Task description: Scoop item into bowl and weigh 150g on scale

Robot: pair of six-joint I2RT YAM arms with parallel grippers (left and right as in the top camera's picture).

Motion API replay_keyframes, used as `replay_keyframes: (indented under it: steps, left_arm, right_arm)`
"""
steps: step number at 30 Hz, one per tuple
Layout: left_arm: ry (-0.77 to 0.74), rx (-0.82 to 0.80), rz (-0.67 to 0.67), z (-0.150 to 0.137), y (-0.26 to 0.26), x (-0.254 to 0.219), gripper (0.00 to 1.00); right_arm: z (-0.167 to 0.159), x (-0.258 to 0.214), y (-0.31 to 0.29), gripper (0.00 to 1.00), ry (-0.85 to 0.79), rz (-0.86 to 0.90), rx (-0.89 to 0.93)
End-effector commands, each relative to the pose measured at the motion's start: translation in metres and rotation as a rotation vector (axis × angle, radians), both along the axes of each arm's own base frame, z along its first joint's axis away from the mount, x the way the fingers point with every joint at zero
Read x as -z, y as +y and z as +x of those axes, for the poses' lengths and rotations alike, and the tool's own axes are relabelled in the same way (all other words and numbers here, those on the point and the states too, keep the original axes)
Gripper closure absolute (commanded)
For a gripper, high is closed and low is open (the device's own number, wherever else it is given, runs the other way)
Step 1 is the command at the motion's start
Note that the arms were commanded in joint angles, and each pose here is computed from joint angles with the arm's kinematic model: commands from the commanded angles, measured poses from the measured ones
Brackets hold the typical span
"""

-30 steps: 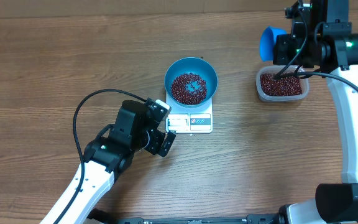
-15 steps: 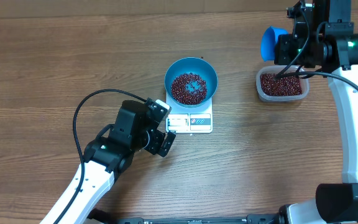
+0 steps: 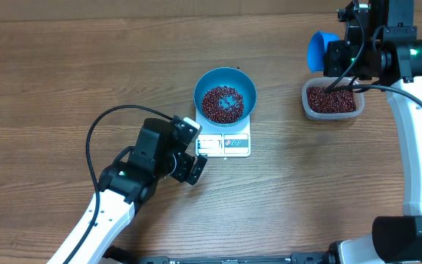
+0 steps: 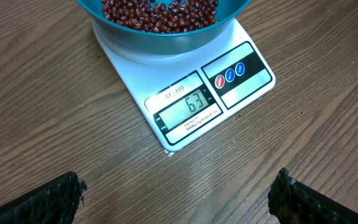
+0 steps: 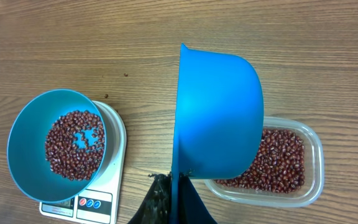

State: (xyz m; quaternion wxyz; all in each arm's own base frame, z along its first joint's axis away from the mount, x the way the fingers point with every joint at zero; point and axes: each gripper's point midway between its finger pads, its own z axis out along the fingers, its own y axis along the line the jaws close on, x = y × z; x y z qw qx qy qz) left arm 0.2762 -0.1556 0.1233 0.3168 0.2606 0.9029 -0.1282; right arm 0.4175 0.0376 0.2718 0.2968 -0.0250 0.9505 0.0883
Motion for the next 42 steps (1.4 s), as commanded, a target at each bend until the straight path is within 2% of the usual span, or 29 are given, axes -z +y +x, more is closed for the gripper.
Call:
replay_keyframes:
  steps: [1,35,42]
  left_arm:
    - [0.001,-0.010,-0.010,0.000,-0.001,-0.001,0.00]
    - [0.002,-0.010,-0.009,-0.001,-0.001,-0.001,0.00]
    - [0.002,-0.010,-0.009,-0.001,-0.001,-0.001,0.00]
  right_arm:
    - [-0.001,-0.015,-0.001,0.96,-0.043,-0.001,-0.009]
    - [-0.001,-0.015,-0.001,0.96,-0.043,-0.001,-0.009]
    - [-0.003,-0.003,-0.001,0.96,-0.017,-0.013,-0.024]
